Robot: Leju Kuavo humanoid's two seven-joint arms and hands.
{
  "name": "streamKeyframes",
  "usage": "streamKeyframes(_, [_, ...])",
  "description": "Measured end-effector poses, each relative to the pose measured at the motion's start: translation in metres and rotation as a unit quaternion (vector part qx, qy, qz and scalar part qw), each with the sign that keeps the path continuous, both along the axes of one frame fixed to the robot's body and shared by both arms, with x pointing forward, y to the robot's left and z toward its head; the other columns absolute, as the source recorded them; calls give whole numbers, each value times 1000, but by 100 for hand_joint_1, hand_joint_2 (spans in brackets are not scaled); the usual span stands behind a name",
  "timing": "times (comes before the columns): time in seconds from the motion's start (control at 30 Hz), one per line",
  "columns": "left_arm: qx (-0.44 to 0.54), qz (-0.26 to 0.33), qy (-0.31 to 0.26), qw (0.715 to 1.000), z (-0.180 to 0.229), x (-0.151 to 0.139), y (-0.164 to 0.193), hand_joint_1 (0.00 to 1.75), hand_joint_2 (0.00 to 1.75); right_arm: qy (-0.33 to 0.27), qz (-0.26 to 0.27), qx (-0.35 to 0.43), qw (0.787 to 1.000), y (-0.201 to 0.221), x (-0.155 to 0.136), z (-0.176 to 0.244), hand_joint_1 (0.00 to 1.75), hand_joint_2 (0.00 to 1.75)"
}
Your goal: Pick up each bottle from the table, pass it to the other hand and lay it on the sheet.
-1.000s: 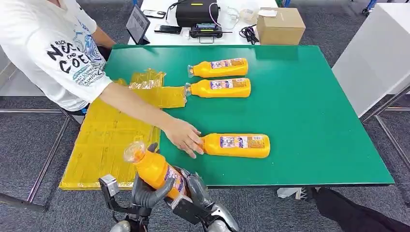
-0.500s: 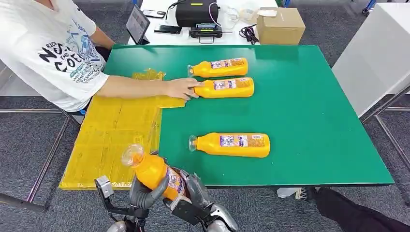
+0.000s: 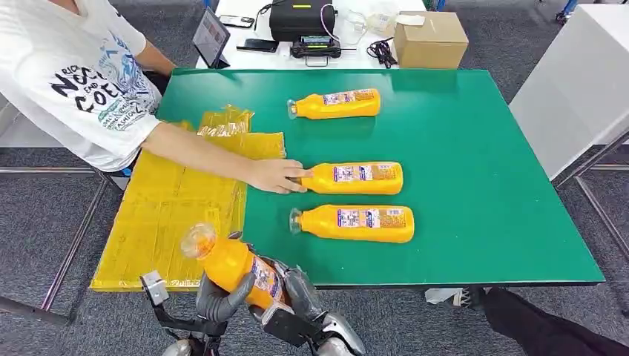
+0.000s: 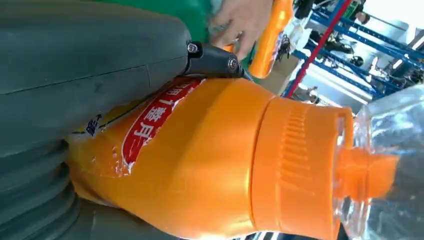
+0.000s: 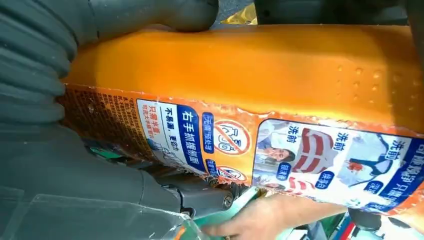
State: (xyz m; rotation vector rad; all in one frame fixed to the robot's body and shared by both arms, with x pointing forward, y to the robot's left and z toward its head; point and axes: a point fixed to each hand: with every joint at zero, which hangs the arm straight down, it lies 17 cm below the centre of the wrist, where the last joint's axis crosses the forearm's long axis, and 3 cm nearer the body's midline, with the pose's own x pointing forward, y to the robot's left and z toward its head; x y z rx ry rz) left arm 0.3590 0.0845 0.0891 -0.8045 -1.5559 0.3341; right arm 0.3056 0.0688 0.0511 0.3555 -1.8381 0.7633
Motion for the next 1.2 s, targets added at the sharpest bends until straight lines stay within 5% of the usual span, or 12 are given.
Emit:
streamKeyframes(0.03, [-1, -1, 0, 1000, 0, 0, 0, 175, 175, -1, 1, 0, 1000, 0, 0, 0, 145, 175])
streamKeyframes(0.07, [0, -1, 0, 1000, 0, 0, 1, 175, 175, -2, 0, -1, 1000, 0, 0, 0, 45, 175])
streamKeyframes(0.1, [0, -2, -1, 1000, 0, 0, 1, 175, 175, -5, 1, -3, 1000, 1, 0, 1, 0, 175])
streamKeyframes(0.2, [3, -5, -6, 1000, 2, 0, -1, 175, 175, -11, 2, -7, 1000, 2, 0, 2, 0, 175])
streamKeyframes(0.23, [6, -6, -7, 1000, 2, -1, -1, 175, 175, -10, -2, -8, 1000, 1, 1, 1, 0, 0])
streamKeyframes(0.5, [46, 27, -35, 998, 18, 3, 9, 175, 175, -10, -43, 17, 999, -10, 16, 28, 0, 0])
streamKeyframes(0.73, [103, 103, -60, 987, 34, 21, 58, 175, 175, -47, -46, 52, 996, -19, 11, 82, 0, 0])
streamKeyframes(1.2, [131, 127, -70, 981, 38, 26, 76, 175, 175, -82, -51, 90, 991, -32, 6, 124, 0, 0])
